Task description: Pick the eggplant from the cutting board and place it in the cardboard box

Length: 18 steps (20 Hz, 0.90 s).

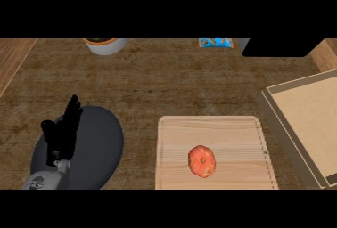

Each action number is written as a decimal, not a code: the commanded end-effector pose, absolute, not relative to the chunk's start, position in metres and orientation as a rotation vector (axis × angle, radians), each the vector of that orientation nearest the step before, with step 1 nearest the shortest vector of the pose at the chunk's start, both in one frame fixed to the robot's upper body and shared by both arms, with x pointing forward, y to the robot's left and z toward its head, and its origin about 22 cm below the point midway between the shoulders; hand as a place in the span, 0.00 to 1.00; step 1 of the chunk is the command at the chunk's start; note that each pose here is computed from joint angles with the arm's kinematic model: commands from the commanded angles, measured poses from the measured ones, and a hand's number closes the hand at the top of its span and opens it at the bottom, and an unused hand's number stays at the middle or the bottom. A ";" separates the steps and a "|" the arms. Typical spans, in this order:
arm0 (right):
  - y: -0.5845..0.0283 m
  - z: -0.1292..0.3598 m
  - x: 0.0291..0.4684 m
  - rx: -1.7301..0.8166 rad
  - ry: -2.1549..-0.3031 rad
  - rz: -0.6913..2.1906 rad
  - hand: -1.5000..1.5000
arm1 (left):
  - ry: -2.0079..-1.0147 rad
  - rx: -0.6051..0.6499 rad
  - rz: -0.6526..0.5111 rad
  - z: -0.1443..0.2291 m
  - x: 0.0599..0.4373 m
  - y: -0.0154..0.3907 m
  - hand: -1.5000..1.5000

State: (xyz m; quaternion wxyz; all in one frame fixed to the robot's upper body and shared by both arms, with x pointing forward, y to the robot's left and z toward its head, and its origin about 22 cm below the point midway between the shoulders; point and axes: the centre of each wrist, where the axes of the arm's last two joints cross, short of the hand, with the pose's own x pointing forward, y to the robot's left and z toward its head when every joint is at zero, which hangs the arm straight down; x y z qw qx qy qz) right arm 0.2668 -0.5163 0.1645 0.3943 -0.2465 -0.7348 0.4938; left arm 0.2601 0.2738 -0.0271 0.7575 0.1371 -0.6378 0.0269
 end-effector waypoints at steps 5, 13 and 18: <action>-0.505 0.113 0.302 -0.500 -1.721 1.198 0.00 | -1.388 0.288 0.059 -0.025 0.274 0.268 0.50; -0.507 0.087 0.302 -0.173 -1.861 1.011 0.00 | -1.379 0.265 0.040 -0.035 0.258 0.259 0.50; -0.507 0.091 0.307 0.039 -1.912 0.782 0.00 | -1.384 0.273 0.038 -0.033 0.263 0.266 0.50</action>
